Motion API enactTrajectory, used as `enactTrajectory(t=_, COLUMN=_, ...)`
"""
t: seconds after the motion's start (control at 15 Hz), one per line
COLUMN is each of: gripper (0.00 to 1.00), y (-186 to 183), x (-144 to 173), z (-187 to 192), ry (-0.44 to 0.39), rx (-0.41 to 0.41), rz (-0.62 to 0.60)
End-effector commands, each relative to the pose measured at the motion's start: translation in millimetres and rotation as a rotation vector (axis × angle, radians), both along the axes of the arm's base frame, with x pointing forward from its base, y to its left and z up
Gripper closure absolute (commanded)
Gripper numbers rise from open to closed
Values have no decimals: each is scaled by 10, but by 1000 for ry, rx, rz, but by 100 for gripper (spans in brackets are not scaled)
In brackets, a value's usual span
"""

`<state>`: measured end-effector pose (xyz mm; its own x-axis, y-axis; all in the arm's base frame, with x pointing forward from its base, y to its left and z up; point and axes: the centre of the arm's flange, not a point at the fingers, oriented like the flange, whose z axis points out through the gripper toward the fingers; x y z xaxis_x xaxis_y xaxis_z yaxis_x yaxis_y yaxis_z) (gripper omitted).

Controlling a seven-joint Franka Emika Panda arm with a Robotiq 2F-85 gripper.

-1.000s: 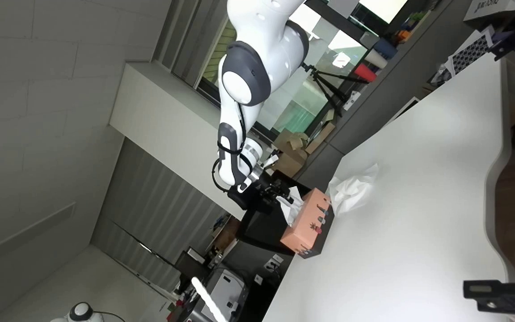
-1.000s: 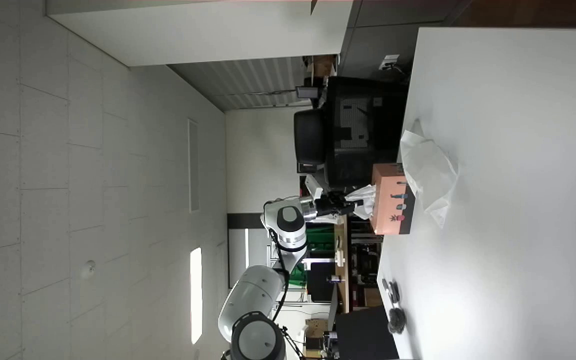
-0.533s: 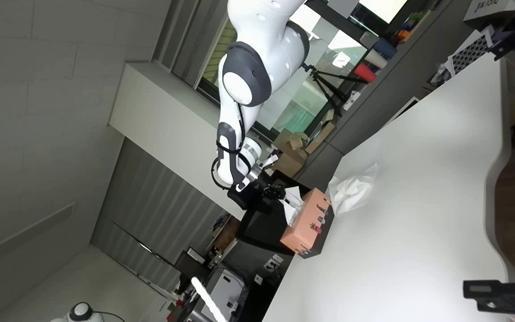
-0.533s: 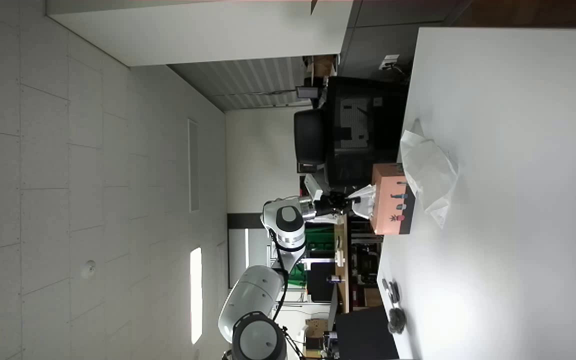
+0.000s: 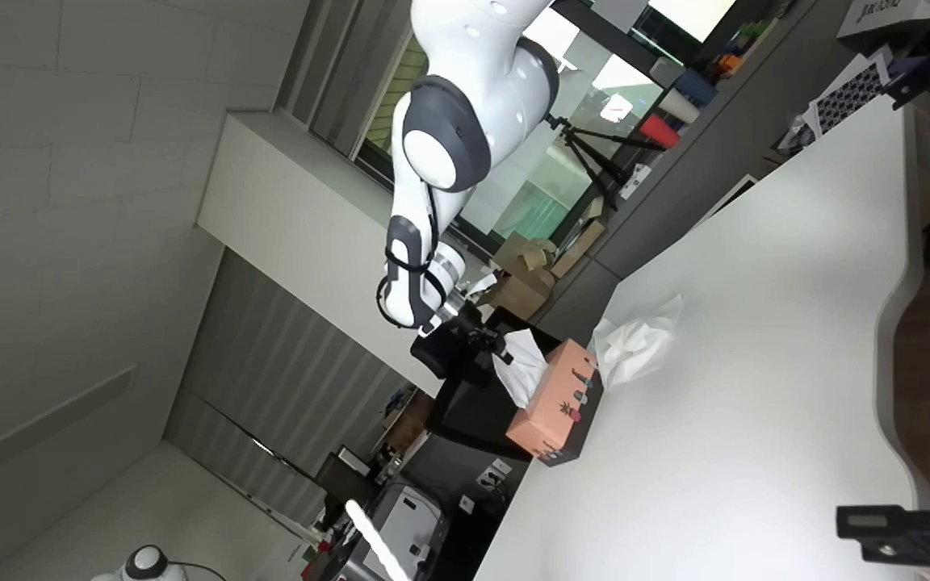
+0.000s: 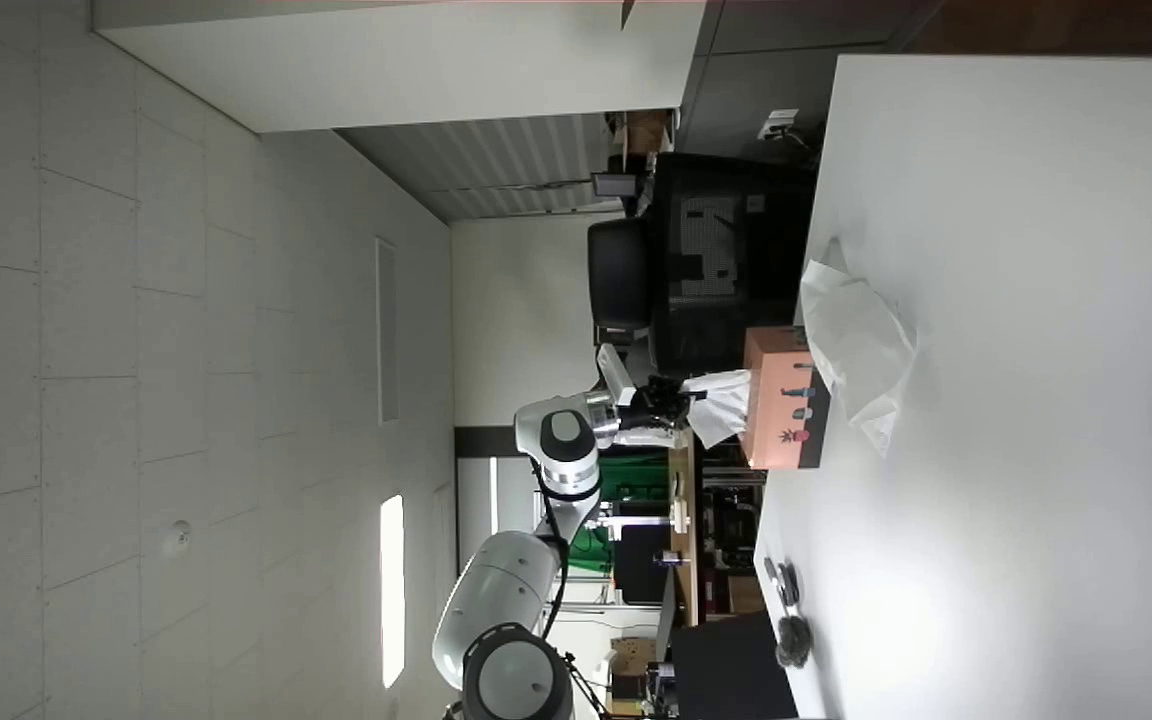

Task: Retrieve a napkin from the napkin box and place it on the table

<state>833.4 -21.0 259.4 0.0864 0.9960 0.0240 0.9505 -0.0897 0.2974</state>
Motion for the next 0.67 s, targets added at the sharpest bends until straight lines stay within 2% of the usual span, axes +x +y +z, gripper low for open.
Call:
enactTrajectory(t=0.0, gripper=100, y=-96, x=286, z=342, ry=-16, rx=18, rz=-136)
enactTrajectory(t=0.6, gripper=100, y=-626, x=39, z=1352, ry=-70, rx=57, rz=-403)
